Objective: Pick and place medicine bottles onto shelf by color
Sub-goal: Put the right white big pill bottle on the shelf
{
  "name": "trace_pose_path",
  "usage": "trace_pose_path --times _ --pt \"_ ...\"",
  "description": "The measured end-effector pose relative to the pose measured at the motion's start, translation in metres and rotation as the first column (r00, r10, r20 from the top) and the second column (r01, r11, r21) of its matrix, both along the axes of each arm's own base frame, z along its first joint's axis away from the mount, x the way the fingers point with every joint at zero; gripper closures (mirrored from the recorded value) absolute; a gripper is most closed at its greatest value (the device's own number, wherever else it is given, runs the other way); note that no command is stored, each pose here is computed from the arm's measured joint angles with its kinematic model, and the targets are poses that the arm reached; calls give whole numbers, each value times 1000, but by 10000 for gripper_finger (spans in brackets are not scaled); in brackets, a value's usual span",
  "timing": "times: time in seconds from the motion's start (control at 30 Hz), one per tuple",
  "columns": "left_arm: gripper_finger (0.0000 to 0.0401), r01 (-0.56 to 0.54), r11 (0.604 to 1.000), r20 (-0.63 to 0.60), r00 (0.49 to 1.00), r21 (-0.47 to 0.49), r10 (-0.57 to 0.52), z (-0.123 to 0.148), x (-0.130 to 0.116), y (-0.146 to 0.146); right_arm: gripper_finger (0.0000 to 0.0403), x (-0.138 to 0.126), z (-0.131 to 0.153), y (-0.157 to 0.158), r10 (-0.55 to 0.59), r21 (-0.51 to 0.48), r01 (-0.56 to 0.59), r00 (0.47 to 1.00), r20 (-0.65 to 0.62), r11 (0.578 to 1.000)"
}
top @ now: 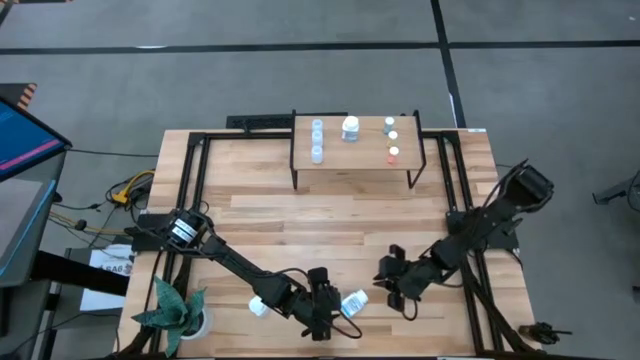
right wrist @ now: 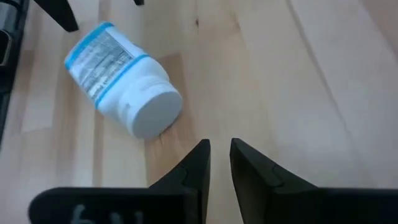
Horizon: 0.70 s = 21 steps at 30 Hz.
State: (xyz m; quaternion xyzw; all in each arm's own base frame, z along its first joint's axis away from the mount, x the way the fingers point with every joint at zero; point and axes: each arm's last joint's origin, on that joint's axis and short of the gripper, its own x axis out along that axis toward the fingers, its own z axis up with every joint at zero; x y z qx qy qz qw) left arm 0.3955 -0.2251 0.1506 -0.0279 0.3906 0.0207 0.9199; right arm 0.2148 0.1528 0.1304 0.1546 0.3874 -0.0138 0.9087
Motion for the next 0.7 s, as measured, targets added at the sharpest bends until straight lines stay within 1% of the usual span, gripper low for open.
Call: trace_pose_path --times 0.1,0.2,0.27,0.4,0.47,0.57,0.7 --pt "154 -3 1000 -1 1000 -2 3 0 0 0 320 4 -7 2 -3 14 3 1000 3 1000" --pt "154 -9 1000 -1 1000 -2 9 0 1 2 325 9 -9 6 15 59 -17 999 30 998" --pt "154 -17 1000 -1 1000 -2 17 0 3 5 328 11 -11 9 31 68 -33 999 40 997" --pt "154 -32 999 1 999 0 32 0 7 12 332 20 -10 15 53 50 -55 998 45 997" --pt "154 -33 999 -4 999 -2 33 0 8 14 332 23 -11 17 70 24 -71 997 40 997" --pt "154 -16 1000 -23 1000 -19 16 0 8 15 332 28 -5 21 98 8 -98 993 63 995" --pt "154 -7 1000 -29 1000 -17 6 0 8 16 332 31 2 20 113 -8 -113 990 82 994"
